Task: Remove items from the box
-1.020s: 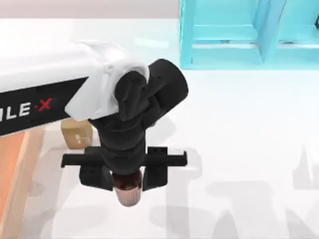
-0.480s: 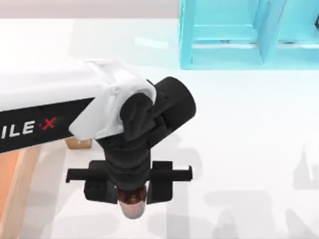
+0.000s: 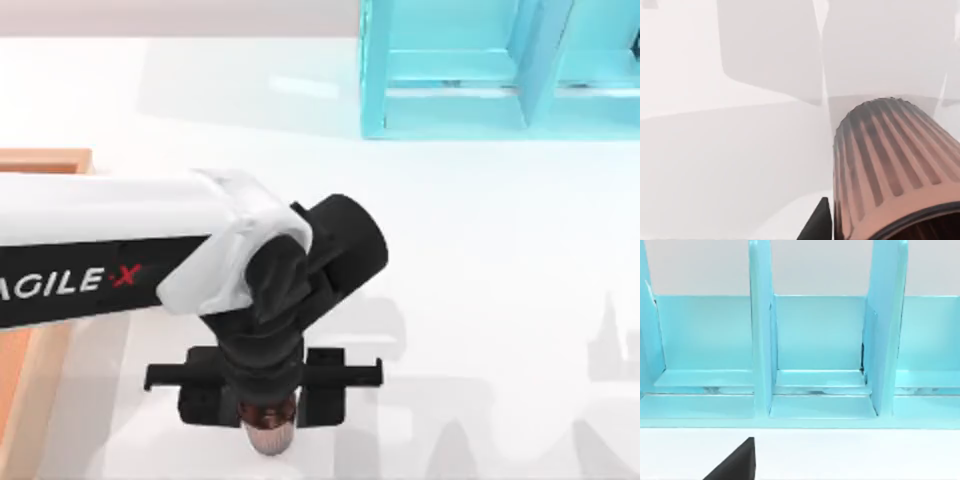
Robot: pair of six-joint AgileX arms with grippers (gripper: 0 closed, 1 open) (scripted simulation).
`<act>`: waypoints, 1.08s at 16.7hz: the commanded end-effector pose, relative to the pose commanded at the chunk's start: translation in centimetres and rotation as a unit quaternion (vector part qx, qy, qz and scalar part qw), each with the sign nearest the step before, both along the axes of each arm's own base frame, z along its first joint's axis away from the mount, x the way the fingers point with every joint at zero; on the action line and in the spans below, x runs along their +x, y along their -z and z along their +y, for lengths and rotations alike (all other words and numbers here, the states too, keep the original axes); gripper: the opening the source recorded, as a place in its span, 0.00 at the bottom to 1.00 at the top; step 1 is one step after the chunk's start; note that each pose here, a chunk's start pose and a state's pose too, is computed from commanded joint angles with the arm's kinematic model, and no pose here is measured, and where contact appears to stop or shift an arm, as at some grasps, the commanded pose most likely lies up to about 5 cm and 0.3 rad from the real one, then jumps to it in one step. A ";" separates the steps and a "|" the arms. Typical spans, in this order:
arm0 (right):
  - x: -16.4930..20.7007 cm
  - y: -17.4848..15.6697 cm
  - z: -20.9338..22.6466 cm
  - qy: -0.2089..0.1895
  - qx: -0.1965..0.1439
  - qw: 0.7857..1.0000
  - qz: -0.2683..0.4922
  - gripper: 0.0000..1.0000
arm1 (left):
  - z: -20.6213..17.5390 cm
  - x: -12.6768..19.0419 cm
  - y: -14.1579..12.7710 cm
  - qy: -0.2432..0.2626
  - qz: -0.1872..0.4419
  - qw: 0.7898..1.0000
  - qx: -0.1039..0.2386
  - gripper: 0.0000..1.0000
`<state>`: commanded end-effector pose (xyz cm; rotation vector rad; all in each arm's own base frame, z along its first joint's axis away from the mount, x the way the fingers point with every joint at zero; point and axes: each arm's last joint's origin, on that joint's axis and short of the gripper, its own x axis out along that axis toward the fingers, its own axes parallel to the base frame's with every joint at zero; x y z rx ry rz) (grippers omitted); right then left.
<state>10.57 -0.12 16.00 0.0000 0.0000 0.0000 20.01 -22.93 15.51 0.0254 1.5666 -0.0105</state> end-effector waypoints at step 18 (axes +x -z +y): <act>0.0 0.0 0.0 0.000 0.000 1.000 0.000 1.00 | 0.0 0.0 0.0 0.000 0.000 1.000 0.000 1.00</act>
